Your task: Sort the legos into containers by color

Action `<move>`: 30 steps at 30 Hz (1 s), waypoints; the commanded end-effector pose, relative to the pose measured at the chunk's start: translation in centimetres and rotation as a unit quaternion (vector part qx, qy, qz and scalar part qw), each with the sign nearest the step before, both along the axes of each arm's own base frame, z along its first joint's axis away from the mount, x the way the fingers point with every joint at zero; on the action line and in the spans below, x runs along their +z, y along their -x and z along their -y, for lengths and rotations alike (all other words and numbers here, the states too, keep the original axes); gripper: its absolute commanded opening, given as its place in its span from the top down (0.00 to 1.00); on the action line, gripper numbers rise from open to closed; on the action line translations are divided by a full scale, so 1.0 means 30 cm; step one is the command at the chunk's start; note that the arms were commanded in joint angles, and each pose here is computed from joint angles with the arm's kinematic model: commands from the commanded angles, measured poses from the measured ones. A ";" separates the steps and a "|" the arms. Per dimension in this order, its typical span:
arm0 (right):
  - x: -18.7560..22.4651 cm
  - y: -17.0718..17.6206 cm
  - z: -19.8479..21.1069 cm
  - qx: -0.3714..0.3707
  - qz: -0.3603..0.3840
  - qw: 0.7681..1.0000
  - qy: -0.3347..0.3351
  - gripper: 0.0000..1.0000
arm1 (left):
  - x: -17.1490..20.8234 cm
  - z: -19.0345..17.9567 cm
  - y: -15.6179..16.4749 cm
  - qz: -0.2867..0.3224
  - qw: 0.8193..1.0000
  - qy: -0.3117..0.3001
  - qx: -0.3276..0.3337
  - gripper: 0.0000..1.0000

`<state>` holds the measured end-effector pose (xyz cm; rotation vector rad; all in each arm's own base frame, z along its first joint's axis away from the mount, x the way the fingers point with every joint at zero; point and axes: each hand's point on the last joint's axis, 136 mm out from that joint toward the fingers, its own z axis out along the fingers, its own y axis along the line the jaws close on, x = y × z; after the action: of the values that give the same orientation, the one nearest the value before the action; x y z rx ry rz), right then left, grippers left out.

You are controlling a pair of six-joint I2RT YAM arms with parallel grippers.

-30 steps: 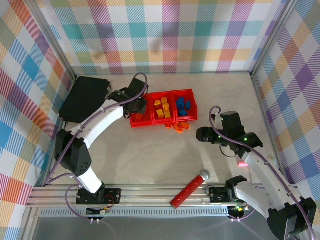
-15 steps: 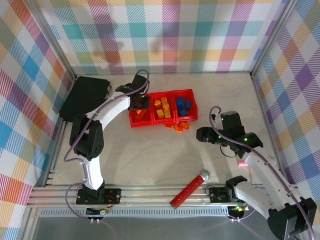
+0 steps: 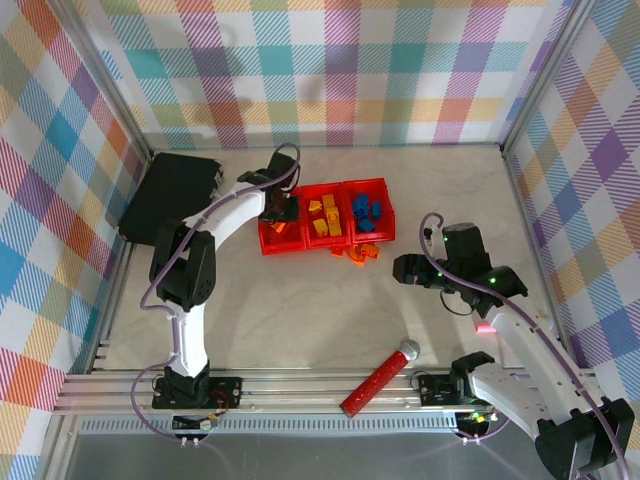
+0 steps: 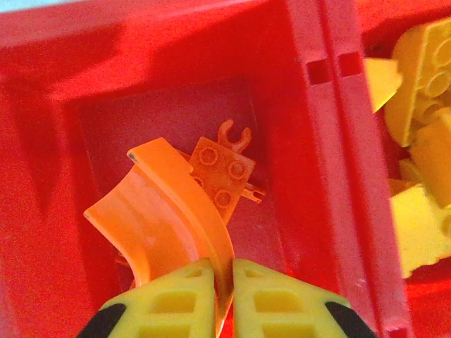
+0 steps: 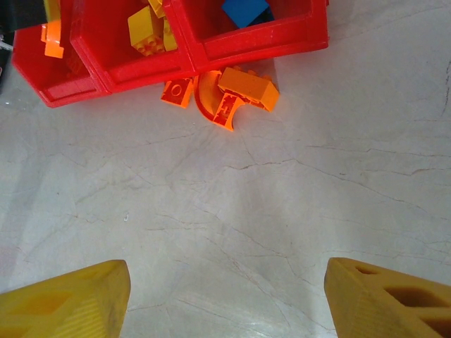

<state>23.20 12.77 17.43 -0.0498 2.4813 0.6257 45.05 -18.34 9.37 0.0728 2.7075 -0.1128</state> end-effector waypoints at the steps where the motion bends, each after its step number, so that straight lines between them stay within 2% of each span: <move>1: 0.007 -0.003 -0.004 0.001 0.002 1.000 -0.006 0.27 | -0.008 0.008 -0.015 -0.003 1.000 0.024 0.002 0.85; 3: 0.009 -0.001 0.000 0.000 0.003 1.000 -0.005 0.26 | 0.001 0.014 -0.013 0.001 1.000 0.027 -0.004 0.77; 8: 0.006 0.000 -0.001 -0.001 0.001 1.000 -0.007 0.27 | 0.056 0.007 -0.011 0.029 0.999 0.034 -0.005 0.63; 13: 0.010 -0.005 -0.006 -0.001 0.002 1.000 -0.009 0.27 | 0.150 0.010 0.003 0.064 0.997 0.053 -0.009 0.56; 18: 0.009 -0.008 -0.005 -0.001 0.002 1.000 -0.008 0.27 | 0.306 0.044 0.052 0.122 0.988 0.089 -0.040 0.46; 24: 0.004 -0.019 -0.012 -0.002 -0.001 1.000 -0.012 0.27 | 0.446 0.117 0.168 0.160 0.978 0.097 -0.095 0.42; 30: 0.001 -0.041 -0.007 -0.004 0.003 1.000 0.001 0.27 | 0.465 0.198 0.317 0.170 0.970 0.101 -0.141 0.40</move>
<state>23.67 12.92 16.75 -0.0372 2.5048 0.6214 37.37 -23.93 24.11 0.3277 2.3104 -0.4266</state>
